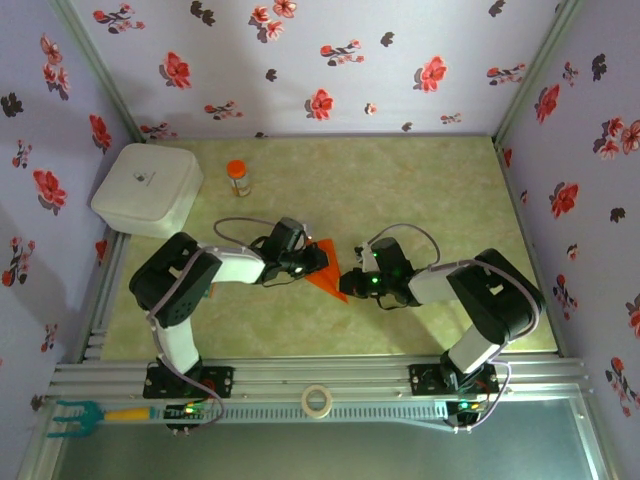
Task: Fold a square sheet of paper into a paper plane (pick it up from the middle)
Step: Fourth fold the wing at the center of the table.
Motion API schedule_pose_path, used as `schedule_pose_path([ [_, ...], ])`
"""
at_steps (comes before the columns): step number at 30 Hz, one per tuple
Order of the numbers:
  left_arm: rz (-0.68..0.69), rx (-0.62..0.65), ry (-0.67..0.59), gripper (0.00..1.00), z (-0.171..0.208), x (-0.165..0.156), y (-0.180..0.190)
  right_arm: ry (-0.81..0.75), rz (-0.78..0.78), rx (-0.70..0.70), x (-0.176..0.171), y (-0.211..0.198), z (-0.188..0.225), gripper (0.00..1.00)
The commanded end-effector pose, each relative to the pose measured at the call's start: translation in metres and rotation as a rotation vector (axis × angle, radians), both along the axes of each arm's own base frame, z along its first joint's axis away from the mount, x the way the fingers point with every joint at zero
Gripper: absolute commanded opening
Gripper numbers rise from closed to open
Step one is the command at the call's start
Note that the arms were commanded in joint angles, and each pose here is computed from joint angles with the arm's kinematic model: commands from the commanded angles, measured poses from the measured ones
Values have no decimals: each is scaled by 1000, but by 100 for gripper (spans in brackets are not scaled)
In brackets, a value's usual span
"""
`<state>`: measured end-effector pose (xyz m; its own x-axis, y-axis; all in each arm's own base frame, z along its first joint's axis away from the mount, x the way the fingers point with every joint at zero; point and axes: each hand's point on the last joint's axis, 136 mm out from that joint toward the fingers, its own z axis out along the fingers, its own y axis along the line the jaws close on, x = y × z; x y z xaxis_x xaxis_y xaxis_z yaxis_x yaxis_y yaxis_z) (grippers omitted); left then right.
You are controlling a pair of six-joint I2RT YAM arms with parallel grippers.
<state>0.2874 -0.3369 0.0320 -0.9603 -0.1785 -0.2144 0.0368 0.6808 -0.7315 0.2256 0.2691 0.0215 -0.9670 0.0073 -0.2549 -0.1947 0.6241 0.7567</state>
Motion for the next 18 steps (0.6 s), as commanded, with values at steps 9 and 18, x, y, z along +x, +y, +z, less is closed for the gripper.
schedule_pose_path([
  [9, -8, 5, 11, 12, -6, 2, -8, 55, -18, -21, 1, -3, -10, 6],
  [18, -30, 5, 19, 12, -8, 3, -12, 60, -24, -30, 0, -4, -12, 6],
])
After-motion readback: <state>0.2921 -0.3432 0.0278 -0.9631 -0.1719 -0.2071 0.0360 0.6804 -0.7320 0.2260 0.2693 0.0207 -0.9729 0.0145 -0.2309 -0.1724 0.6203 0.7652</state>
